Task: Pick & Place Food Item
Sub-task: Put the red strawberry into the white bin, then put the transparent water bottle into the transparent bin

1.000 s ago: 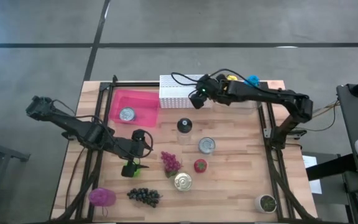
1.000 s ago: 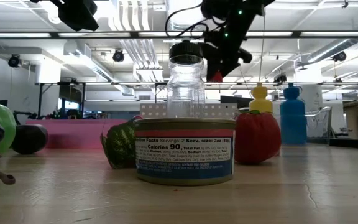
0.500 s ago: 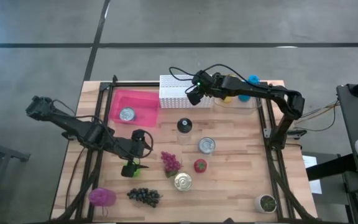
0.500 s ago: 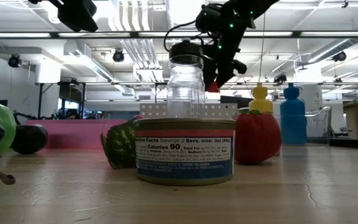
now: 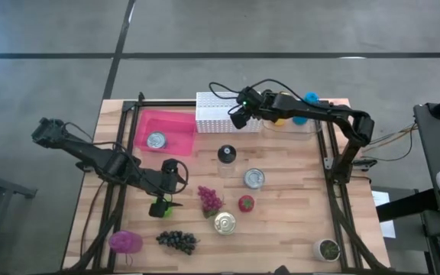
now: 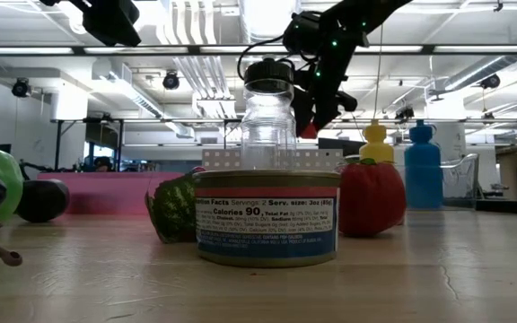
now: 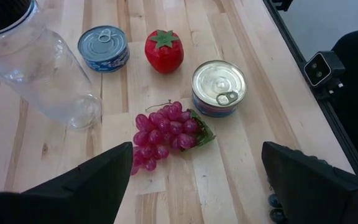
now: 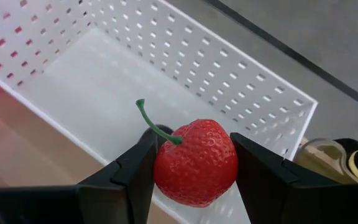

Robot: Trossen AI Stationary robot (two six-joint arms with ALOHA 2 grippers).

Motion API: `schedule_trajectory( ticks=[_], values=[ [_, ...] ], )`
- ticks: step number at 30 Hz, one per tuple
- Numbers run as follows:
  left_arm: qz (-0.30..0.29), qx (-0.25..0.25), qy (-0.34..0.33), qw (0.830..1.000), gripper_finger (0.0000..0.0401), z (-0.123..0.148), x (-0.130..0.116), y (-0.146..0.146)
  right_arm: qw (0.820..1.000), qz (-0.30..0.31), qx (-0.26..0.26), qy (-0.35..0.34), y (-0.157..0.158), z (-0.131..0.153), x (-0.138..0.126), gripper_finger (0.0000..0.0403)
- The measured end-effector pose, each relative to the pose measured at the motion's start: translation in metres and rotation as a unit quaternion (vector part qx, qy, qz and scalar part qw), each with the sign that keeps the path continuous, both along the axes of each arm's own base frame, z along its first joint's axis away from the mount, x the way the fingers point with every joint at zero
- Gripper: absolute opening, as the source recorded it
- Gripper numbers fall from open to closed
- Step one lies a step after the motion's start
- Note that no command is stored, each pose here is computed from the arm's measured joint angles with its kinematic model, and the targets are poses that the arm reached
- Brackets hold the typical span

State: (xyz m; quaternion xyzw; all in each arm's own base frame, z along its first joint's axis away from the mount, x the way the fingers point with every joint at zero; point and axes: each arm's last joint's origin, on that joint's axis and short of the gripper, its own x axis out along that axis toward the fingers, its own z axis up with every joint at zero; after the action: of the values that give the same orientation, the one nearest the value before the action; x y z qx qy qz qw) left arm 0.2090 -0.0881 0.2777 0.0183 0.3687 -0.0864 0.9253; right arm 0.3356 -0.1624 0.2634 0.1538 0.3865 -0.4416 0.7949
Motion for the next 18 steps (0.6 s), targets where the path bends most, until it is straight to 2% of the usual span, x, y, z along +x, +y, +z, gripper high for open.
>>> schedule_trajectory(
  ticks=[18],
  values=[
    [0.001, -0.001, 0.000, 1.000, 0.0361, -0.0001, 0.0000, 0.0000, 1.000, -0.005, -0.001, -0.002, -0.0024, -0.0020, 0.0000, 0.0250]
  ],
)
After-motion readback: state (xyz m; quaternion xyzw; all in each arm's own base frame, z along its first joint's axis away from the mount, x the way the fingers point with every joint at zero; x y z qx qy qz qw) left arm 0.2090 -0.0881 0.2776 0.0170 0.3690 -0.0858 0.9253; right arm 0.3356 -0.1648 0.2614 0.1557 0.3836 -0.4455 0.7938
